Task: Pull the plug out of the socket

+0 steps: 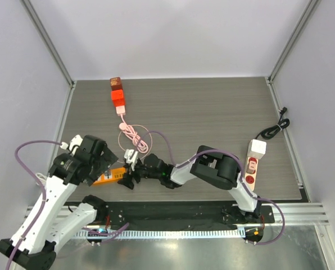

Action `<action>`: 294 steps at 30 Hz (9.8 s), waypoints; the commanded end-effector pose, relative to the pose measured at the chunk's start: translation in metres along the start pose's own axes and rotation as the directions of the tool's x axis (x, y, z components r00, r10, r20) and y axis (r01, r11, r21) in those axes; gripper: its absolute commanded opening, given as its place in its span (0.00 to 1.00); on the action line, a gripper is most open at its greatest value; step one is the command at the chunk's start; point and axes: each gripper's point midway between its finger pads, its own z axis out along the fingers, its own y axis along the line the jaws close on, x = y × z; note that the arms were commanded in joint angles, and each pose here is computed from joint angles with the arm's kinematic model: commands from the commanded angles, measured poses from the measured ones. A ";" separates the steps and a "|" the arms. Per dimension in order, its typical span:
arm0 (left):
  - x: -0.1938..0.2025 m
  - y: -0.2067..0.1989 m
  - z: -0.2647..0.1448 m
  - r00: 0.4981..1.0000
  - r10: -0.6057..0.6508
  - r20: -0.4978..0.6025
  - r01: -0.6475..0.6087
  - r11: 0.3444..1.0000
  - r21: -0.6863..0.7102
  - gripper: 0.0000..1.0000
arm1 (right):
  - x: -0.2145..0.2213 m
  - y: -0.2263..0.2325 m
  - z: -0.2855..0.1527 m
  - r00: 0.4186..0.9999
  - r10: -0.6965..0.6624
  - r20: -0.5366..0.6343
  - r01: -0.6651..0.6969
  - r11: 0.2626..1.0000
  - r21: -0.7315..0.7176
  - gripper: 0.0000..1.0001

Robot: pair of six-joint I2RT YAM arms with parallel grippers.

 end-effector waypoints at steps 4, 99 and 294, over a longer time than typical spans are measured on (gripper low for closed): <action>-0.024 0.007 -0.026 0.988 -0.077 0.133 0.064 0.993 0.101 1.00 | -0.008 0.008 0.029 0.997 -0.052 -0.053 0.048 0.996 -0.072 0.76; 0.030 0.022 0.141 0.920 -0.336 -0.199 0.318 0.941 -0.118 0.00 | -0.037 -0.027 0.000 0.992 -0.092 -0.090 0.103 0.987 0.125 0.58; 0.080 -0.075 0.132 0.966 0.149 -0.210 -0.143 0.989 0.042 0.43 | -0.044 -0.355 -0.341 0.875 0.300 0.380 -0.473 0.368 0.801 0.81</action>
